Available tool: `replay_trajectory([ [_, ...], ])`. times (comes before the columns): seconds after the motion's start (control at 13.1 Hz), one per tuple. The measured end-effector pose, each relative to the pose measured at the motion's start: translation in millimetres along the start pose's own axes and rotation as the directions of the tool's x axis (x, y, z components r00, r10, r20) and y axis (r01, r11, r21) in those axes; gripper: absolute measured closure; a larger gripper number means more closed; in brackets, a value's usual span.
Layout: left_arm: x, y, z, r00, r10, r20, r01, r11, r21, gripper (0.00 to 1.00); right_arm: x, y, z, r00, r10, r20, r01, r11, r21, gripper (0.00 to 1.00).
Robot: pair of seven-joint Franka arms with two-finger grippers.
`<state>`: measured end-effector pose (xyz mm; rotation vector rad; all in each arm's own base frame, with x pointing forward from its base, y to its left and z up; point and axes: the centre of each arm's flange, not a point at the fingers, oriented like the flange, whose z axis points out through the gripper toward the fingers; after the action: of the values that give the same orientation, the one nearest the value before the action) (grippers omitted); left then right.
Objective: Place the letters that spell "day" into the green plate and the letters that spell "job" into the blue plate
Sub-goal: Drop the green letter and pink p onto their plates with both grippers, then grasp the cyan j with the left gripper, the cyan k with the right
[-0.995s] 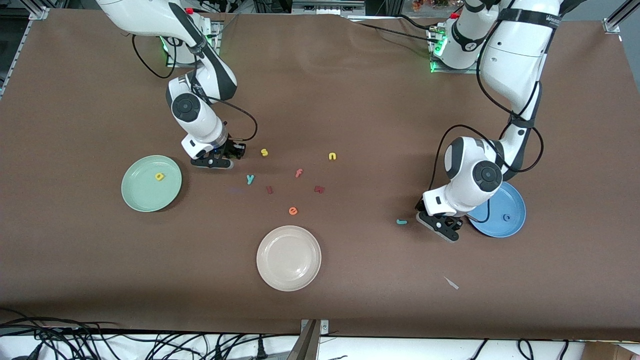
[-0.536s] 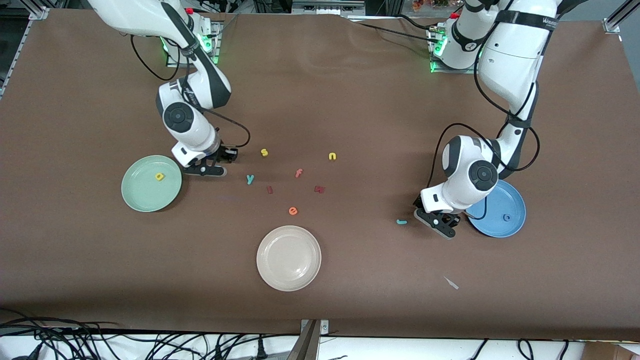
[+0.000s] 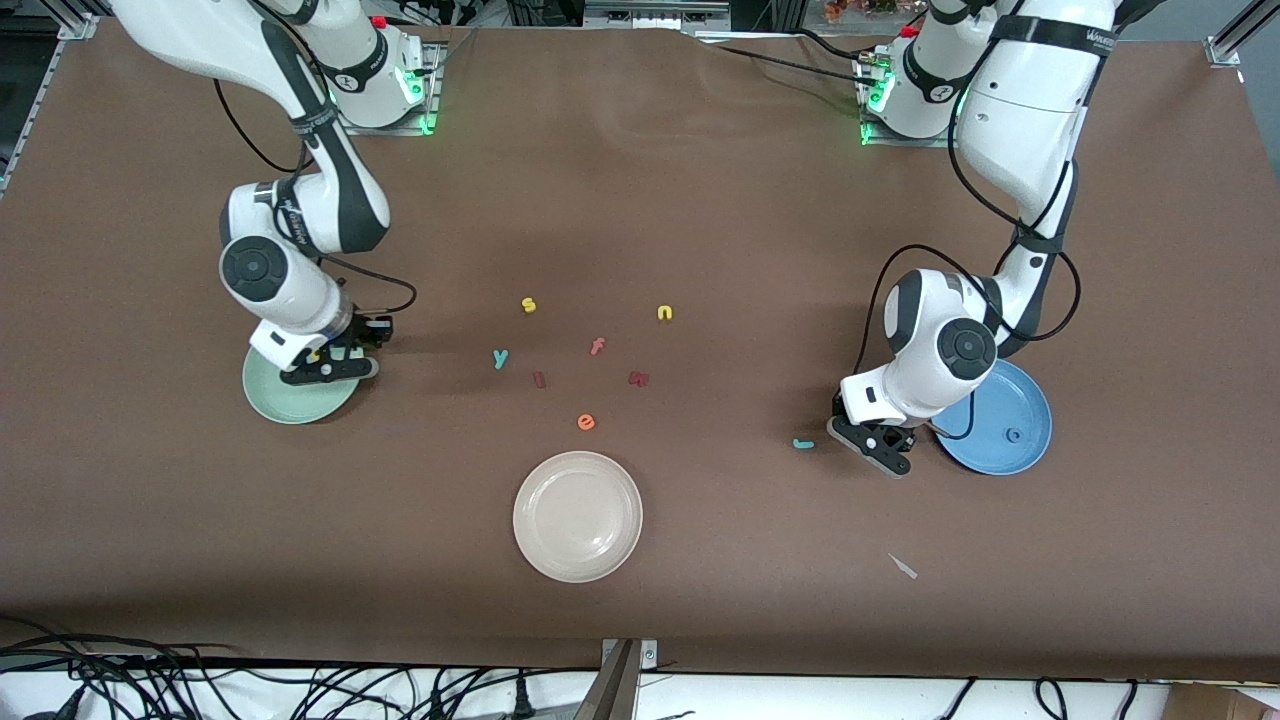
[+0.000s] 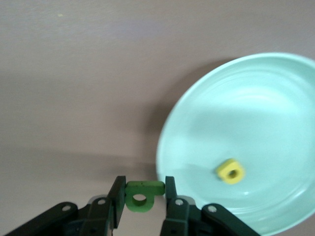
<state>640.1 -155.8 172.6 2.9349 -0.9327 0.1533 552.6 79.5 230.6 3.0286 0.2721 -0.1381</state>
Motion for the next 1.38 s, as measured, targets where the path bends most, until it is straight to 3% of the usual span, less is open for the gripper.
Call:
replay_trajectory([
  [0.23, 0.3, -1.3, -1.5, 1.000, 0.000, -0.002, 0.000, 1.000, 0.004, 0.62, 6.9, 39.1, -1.2, 0.999, -0.041, -0.007, 0.041, 0.999, -0.018, 0.63],
  [0.38, -1.1, -16.2, -14.5, 1.000, 0.009, -0.007, -0.009, 1.000, 0.021, 0.62, 11.8, 53.0, 5.9, 0.999, -0.032, -0.001, 0.032, 0.999, -0.021, 0.48],
  [0.69, -27.2, -81.3, -71.7, 0.998, 0.068, 0.010, -0.068, 0.998, 0.020, 0.62, 22.6, 34.8, -0.6, 0.999, 0.030, -0.017, -0.030, 0.999, -0.014, 0.03],
  [0.92, -72.5, -131.1, -73.6, 0.992, 0.118, 0.042, -0.118, 0.993, 0.003, 0.62, 28.9, -26.5, -12.8, 0.987, 0.163, -0.011, -0.162, 0.987, 0.017, 0.00],
  [1.15, -103.8, -138.0, -54.3, 0.989, 0.121, 0.086, -0.119, 0.992, -0.031, 0.62, 30.2, -83.9, -24.5, 0.966, 0.256, -0.019, -0.255, 0.966, 0.047, 0.00],
  [1.3, -103.9, -132.3, -51.1, 0.988, 0.126, 0.090, -0.123, 0.992, -0.039, 0.49, 30.9, -107.2, -26.7, 0.949, 0.316, -0.021, -0.314, 0.948, 0.053, 0.00],
  [1.38, -101.8, -130.0, -52.5, 0.988, 0.128, 0.086, -0.125, 0.991, -0.039, 0.49, 31.8, -121.9, -25.3, 0.939, 0.343, -0.021, -0.342, 0.938, 0.055, 0.00],
])
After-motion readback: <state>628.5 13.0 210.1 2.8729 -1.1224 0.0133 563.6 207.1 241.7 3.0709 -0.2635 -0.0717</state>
